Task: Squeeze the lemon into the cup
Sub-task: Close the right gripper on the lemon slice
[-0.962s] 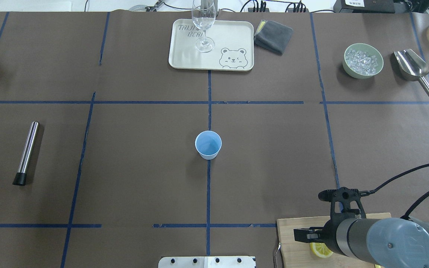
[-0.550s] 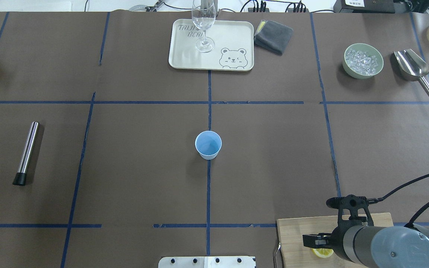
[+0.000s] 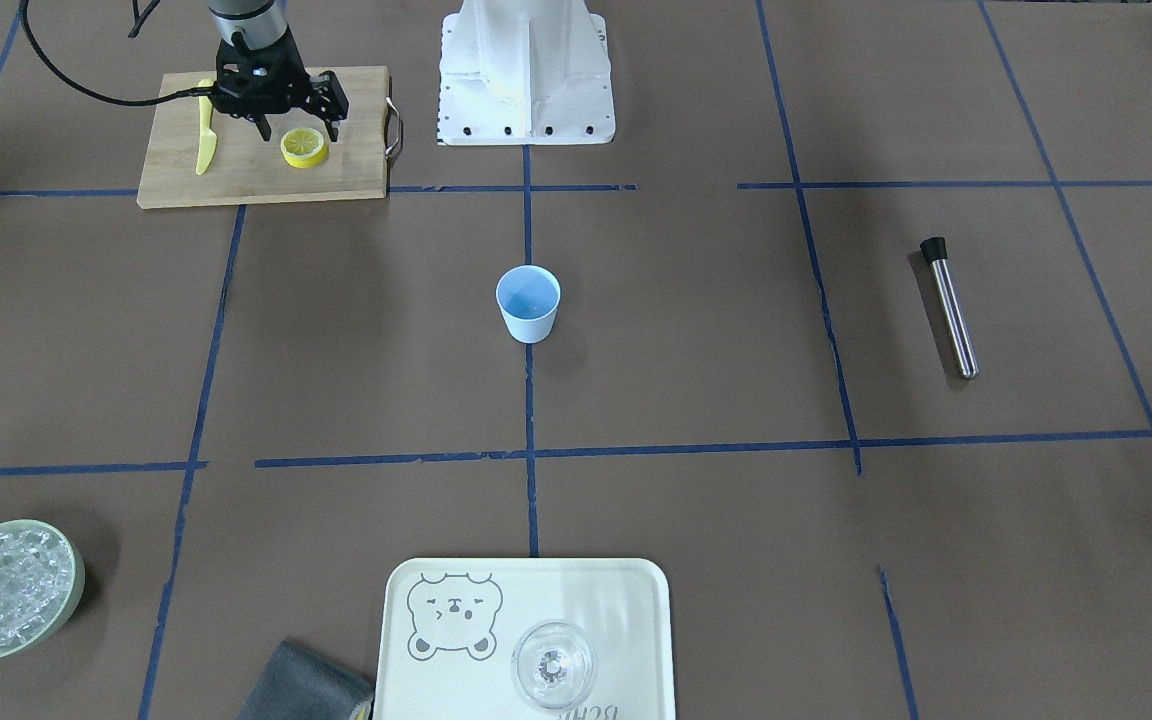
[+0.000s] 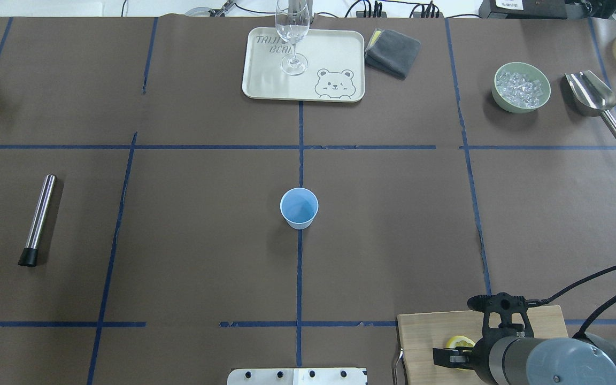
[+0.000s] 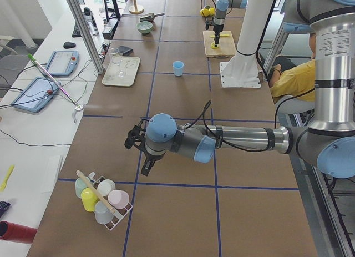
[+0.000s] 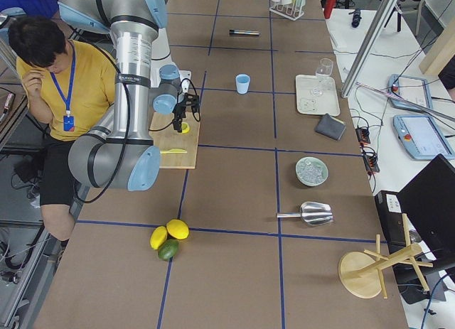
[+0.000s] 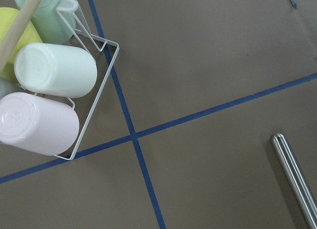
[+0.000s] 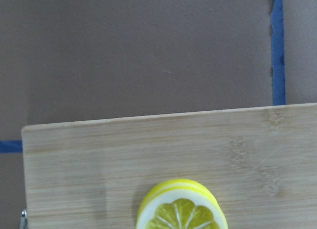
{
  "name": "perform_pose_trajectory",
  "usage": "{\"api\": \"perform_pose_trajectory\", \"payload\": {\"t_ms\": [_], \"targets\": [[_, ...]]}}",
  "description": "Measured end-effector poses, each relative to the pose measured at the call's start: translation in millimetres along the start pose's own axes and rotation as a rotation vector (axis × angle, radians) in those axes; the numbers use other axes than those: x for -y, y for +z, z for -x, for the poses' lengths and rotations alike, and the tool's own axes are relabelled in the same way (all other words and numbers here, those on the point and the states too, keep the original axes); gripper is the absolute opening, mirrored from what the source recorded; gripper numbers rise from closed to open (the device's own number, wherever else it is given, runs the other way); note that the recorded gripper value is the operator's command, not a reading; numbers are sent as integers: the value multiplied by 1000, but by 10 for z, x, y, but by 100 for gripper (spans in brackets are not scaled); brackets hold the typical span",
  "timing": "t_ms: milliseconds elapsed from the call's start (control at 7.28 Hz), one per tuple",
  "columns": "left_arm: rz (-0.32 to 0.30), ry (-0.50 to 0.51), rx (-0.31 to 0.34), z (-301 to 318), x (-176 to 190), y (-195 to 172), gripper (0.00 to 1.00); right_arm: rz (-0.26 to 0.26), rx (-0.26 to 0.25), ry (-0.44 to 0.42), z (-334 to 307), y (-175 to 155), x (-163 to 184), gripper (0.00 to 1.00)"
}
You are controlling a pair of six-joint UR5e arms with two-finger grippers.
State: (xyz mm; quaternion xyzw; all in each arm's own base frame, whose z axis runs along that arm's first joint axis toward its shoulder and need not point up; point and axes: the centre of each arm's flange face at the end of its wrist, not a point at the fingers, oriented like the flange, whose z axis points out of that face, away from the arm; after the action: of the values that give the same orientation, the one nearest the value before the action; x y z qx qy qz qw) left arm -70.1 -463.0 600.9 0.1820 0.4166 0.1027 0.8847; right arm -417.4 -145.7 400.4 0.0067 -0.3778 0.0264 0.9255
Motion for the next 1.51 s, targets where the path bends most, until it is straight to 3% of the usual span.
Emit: {"api": "perform_pose_trajectory", "payload": {"t_ms": [687, 1237, 1512], "targets": [[2, 0, 0, 7, -31, 8, 100, 1, -13, 3, 11, 107, 16, 90], [2, 1, 0, 7, -34, 9, 100, -1, -17, 5, -8, 114, 27, 50], [2, 1, 0, 8, -34, 9, 100, -2, -16, 6, -6, 105, 33, 46]]}}
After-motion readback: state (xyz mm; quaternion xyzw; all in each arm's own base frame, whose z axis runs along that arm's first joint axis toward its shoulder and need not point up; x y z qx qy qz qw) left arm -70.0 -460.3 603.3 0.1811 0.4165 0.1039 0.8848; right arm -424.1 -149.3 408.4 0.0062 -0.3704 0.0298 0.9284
